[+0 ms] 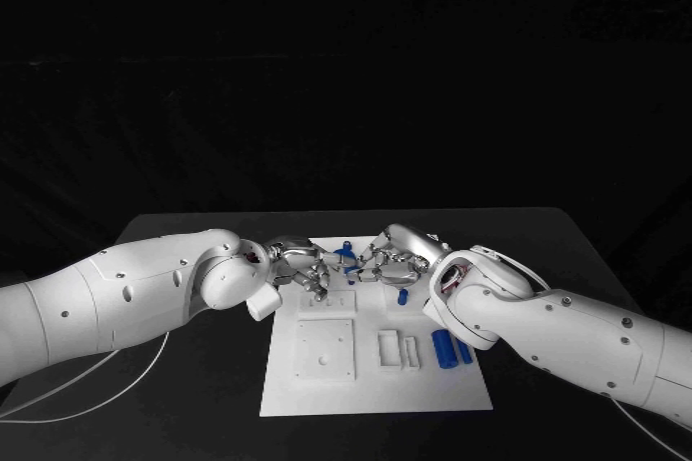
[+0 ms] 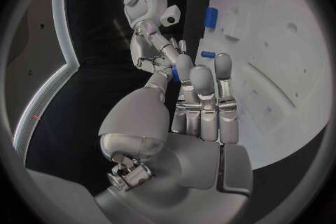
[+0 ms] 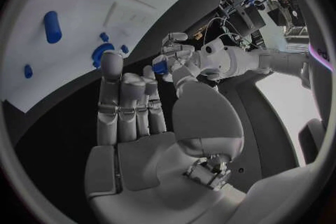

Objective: Assemble the parts on the task board

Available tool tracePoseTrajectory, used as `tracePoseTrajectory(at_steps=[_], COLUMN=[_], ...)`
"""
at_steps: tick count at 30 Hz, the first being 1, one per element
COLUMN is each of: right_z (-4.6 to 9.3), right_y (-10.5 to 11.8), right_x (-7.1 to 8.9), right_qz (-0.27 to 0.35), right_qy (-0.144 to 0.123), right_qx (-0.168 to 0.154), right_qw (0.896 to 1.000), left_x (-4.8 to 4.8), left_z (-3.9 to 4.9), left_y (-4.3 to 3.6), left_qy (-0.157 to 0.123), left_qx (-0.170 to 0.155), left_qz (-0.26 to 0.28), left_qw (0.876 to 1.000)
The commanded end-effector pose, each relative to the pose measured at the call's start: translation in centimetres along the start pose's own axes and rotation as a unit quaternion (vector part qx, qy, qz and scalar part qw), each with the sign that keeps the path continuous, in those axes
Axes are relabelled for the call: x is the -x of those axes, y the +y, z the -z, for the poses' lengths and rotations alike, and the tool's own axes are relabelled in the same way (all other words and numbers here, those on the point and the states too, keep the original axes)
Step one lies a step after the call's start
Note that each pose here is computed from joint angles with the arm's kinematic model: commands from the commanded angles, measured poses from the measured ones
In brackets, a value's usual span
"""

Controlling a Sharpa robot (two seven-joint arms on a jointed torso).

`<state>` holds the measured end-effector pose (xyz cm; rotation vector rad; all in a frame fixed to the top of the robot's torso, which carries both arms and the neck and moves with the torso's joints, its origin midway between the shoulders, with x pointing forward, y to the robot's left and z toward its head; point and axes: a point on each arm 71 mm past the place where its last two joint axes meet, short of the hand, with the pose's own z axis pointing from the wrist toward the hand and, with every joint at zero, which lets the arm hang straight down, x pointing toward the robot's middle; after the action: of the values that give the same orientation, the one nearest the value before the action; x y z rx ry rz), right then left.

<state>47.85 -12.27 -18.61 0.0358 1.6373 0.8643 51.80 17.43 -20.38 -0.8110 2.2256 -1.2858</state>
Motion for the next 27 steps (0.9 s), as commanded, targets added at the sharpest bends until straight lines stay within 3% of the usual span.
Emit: tracePoseTrajectory(at_steps=[1, 19, 27], right_z=[0.1, 0.3, 1.1], right_y=[-0.7, -1.3, -3.1], right_x=[0.1, 0.3, 1.5], right_qz=[-0.001, -0.004, -0.026], right_qy=[-0.004, -0.008, -0.028], right_qx=[-0.018, -0.025, -0.05], right_qw=[1.0, 1.0, 0.998], left_x=[0.2, 0.27, 0.62], left_z=[0.06, 0.04, 0.17], left_y=[-0.23, -0.11, 0.31], left_qy=[-0.008, -0.011, -0.036], left_qx=[-0.006, 0.002, 0.032], left_qz=[0.003, -0.01, -0.068], left_qw=[1.0, 1.0, 0.997])
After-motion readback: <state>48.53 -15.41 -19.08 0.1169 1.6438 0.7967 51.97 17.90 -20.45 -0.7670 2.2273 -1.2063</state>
